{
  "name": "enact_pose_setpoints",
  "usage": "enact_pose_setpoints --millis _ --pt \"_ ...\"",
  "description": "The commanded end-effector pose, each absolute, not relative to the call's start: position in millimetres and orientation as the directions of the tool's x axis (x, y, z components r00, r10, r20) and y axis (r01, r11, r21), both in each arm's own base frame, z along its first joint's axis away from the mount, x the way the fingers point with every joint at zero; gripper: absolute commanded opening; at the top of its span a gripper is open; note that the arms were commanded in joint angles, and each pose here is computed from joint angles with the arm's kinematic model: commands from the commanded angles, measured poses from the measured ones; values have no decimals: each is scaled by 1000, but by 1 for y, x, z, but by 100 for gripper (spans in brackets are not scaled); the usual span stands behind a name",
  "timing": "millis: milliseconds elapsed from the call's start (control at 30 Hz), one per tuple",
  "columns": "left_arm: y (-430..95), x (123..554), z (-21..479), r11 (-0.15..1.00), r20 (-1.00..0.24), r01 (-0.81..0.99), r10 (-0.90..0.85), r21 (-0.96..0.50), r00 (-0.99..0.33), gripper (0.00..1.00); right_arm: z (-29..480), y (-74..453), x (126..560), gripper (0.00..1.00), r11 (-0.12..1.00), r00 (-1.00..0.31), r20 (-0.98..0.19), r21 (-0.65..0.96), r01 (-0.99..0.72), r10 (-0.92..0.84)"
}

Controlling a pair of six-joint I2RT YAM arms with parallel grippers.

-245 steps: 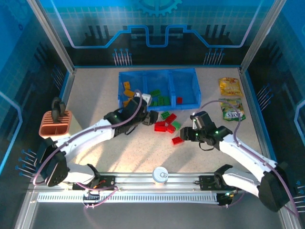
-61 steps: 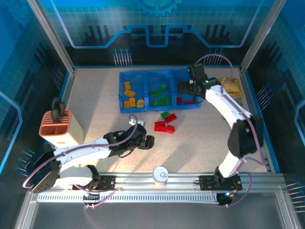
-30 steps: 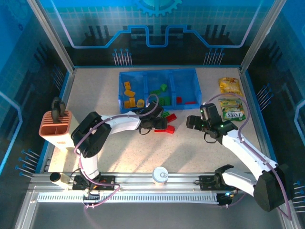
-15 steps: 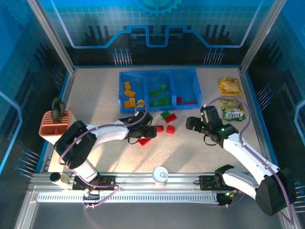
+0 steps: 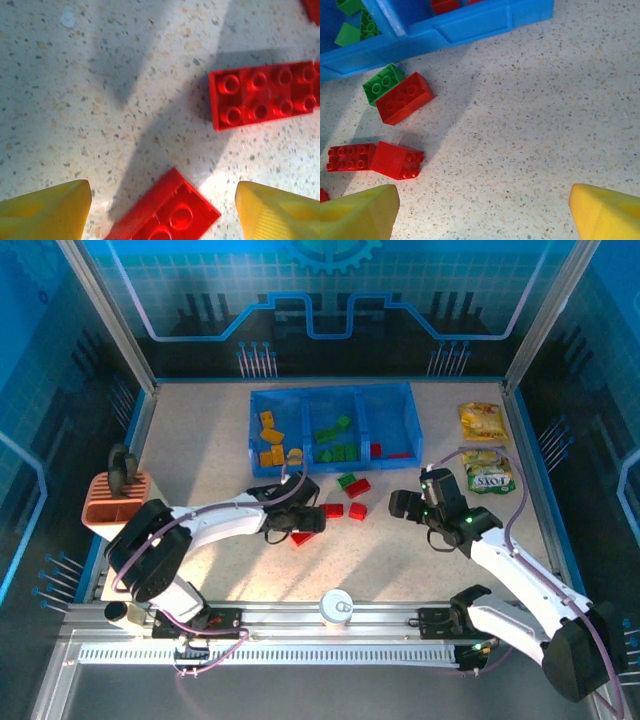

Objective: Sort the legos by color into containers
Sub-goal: Pick up the lego from the middle-left of the table, then place the lego in the container.

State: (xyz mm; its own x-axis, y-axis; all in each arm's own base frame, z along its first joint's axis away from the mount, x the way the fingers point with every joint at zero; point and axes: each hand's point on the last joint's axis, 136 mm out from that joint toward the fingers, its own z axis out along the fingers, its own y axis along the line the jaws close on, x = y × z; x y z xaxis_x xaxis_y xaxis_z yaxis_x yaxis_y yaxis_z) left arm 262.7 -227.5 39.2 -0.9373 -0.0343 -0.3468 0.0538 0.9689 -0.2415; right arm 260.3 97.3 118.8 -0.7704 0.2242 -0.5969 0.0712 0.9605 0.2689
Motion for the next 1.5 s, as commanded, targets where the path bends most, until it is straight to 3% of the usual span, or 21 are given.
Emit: enact_pose_setpoints --millis 0,300,400,533,667,833,1067,1200,1467 --pt "-219 240 30 976 -307 101 38 -193 -951 77 111 95 255 89 960 -775 -585 265 95 238" --pt "-221 231 20 979 -280 132 86 -152 -956 73 108 102 258 89 954 -783 -573 285 88 243" --pt "-220 232 17 982 -278 135 94 -132 -956 61 105 104 257 89 954 -786 -569 288 84 241" --pt "-218 232 12 985 -262 151 124 -86 -957 55 103 106 258 89 956 -790 -566 283 82 236" --pt "-215 233 12 986 -264 159 142 -46 -954 42 103 109 259 89 954 -791 -565 290 78 236" --pt "-231 243 40 978 -328 182 139 -105 -935 35 103 109 260 89 954 -789 -567 289 79 237" --pt "-284 297 133 934 -537 299 153 -195 -830 35 103 84 250 88 960 -769 -579 223 169 269" --pt "-324 340 169 904 -589 357 160 -234 -792 35 101 77 241 88 956 -769 -572 231 182 285" --pt "-383 425 168 897 -608 375 166 -233 -777 35 104 71 220 87 945 -761 -571 274 177 308"
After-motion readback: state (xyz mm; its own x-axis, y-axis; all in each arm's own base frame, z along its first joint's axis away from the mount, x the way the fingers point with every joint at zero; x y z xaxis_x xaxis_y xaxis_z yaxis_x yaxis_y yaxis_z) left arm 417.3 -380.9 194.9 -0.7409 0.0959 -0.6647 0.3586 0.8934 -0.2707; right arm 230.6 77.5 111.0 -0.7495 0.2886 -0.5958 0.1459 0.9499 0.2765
